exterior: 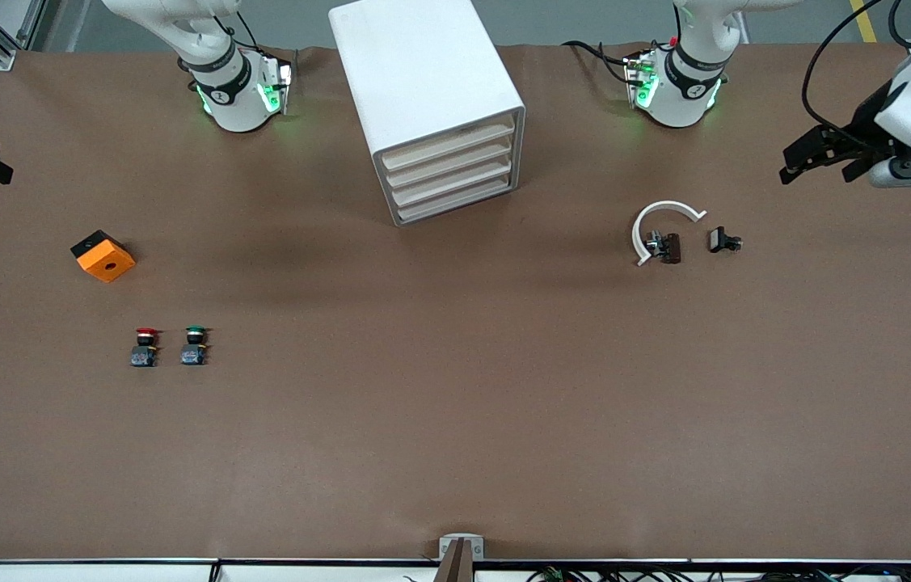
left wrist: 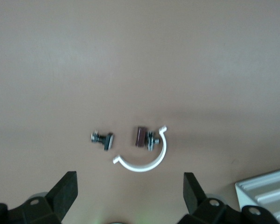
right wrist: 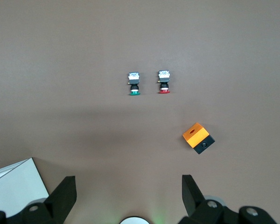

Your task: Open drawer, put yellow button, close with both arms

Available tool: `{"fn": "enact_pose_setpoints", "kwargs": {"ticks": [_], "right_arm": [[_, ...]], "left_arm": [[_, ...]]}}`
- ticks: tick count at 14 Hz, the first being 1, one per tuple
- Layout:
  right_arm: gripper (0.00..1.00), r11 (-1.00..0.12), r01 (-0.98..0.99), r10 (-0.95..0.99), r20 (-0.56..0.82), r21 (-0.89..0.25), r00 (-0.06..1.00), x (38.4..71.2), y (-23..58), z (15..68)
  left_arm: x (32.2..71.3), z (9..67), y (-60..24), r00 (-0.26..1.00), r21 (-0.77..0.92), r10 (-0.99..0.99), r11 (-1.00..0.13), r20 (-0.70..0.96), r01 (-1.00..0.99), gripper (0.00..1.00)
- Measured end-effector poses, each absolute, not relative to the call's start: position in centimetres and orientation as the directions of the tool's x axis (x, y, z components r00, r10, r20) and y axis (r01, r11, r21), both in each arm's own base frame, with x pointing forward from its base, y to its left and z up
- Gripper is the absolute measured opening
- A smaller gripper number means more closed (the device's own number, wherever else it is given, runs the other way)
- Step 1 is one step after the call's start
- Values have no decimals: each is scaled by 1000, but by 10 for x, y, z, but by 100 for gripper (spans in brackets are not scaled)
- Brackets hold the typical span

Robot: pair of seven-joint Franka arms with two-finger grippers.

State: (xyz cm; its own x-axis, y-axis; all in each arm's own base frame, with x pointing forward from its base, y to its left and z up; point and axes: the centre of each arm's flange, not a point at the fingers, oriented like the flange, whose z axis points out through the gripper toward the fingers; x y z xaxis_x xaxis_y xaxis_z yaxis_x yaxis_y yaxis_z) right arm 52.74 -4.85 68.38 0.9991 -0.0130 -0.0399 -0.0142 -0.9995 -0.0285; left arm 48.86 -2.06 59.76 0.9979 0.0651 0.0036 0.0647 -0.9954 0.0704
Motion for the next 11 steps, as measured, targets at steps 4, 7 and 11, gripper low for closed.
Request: {"fn": "enact_pose_setpoints", "kwargs": {"ticks": [4, 7, 11], "right_arm": [[100, -999, -14, -13, -40, -28, 999, 527, -49, 684], [100, -999, -14, -13, -40, -28, 999, 527, -49, 684], [100, -999, -15, -13, -40, -28, 999, 527, -49, 684]], "left_arm": [[527, 613, -21, 998, 75, 61, -995, -3, 61, 100], [534, 619, -21, 998, 76, 60, -995, 3, 59, 100], [534, 624, -20, 998, 70, 59, -996, 8, 58, 100]]}}
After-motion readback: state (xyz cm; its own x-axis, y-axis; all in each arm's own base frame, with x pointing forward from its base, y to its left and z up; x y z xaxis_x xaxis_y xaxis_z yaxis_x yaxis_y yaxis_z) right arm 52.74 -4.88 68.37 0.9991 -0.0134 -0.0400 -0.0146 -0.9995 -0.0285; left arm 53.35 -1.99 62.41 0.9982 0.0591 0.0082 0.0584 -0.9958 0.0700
